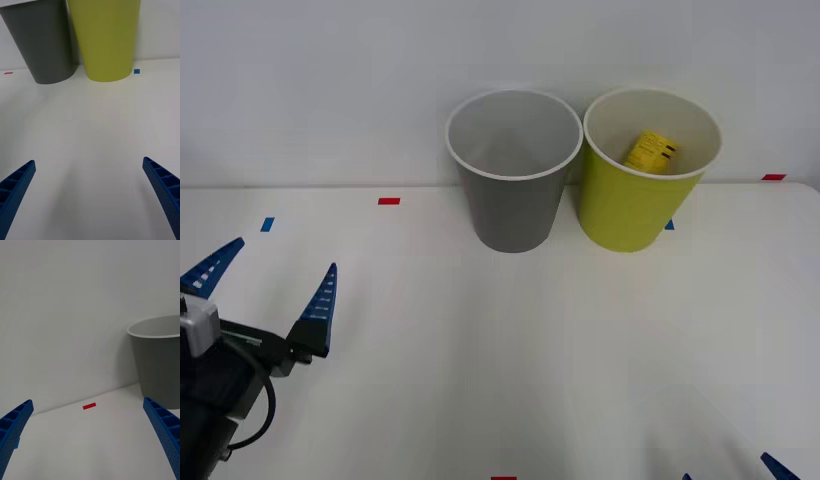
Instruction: Put cans in the gray bin and PET bottles in the light green bin.
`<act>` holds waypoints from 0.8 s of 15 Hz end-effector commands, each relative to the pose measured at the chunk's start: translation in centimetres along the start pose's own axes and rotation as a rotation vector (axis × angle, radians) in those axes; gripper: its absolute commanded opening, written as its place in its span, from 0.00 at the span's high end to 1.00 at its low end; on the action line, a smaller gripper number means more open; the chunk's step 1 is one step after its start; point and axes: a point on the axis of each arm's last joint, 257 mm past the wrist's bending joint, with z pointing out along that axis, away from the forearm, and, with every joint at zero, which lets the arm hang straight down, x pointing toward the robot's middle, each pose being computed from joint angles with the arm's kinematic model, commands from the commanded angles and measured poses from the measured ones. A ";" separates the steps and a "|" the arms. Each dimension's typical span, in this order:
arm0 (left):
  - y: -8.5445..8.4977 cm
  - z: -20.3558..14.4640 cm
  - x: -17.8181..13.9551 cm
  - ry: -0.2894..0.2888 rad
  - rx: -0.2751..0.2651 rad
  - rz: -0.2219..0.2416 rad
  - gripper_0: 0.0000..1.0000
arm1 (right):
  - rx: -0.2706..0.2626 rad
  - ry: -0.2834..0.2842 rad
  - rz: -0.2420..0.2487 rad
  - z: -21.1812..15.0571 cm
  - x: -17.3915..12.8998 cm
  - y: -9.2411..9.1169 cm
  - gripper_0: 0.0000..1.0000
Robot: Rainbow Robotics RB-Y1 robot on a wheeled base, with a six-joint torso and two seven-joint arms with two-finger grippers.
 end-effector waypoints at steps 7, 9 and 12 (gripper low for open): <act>-3.0 -10.8 7.3 0.099 -0.024 -0.109 0.00 | 0.000 0.000 0.000 0.0 0.0 0.0 0.01; -2.8 -13.3 9.2 0.123 -0.064 -0.107 0.00 | 0.000 0.000 0.000 0.0 0.0 0.0 0.01; -2.6 -15.6 12.0 0.174 -0.144 -0.105 0.00 | 0.000 0.000 0.000 0.0 0.0 0.0 0.01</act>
